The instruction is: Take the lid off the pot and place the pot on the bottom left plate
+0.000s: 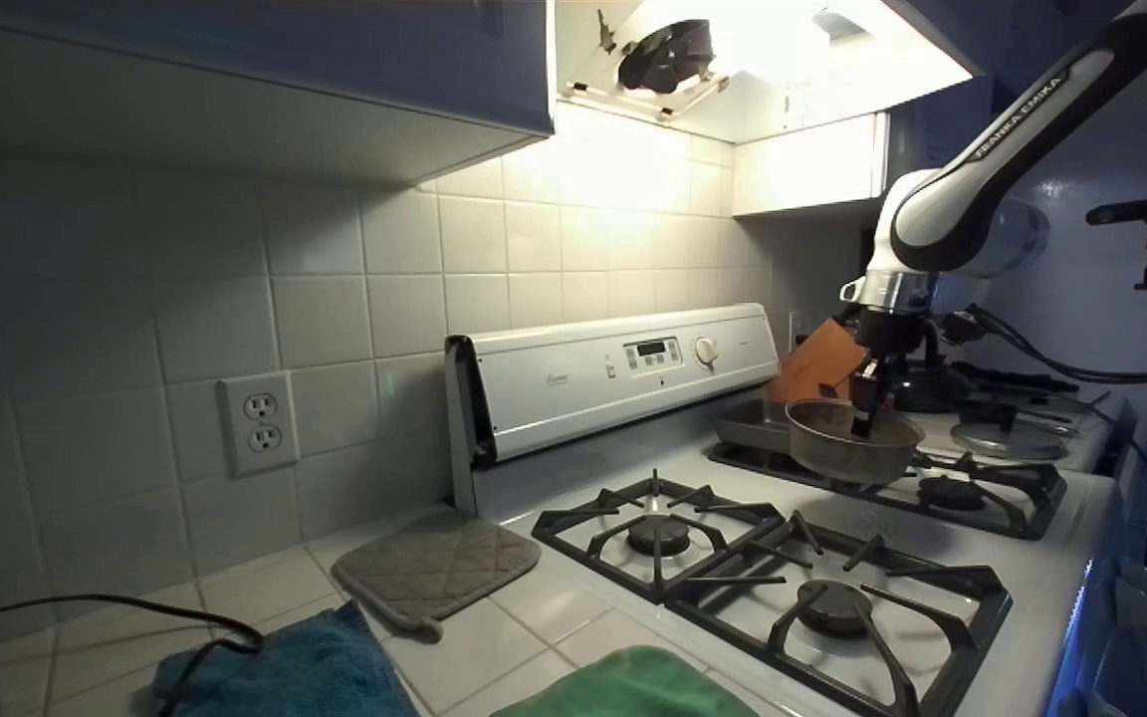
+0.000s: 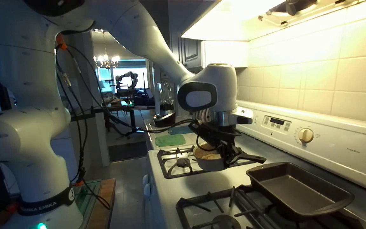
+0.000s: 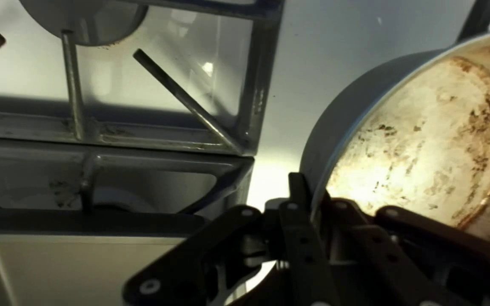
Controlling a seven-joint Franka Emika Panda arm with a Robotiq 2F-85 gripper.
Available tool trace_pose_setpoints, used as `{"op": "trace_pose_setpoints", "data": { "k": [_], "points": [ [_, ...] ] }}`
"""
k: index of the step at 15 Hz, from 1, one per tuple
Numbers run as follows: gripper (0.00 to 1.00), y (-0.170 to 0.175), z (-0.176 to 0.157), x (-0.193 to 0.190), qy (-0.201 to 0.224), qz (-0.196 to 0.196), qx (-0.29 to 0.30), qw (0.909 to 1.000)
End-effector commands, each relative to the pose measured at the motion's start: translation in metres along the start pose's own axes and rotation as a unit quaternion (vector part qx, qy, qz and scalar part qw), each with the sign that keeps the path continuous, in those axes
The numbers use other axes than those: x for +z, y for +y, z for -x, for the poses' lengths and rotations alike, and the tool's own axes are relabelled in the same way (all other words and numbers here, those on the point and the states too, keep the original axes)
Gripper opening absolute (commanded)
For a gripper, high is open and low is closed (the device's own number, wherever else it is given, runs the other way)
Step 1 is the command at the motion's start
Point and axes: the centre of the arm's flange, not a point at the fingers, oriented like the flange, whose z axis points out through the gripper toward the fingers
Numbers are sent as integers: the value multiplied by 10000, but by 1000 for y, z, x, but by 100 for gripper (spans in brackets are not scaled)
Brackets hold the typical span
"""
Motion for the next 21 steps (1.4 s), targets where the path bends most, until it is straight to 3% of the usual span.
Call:
{"op": "trace_pose_setpoints", "data": {
  "k": [1,8,13,21],
  "points": [
    [1,-30,-15,-1,-36,-113,-588,9982],
    [1,-97,-28,15,-268,-221,-1539,9875],
    [1,-143,-23,28,-445,-256,-2178,9746],
    [1,-180,-10,40,-453,-175,-2790,9591]
  ]
}}
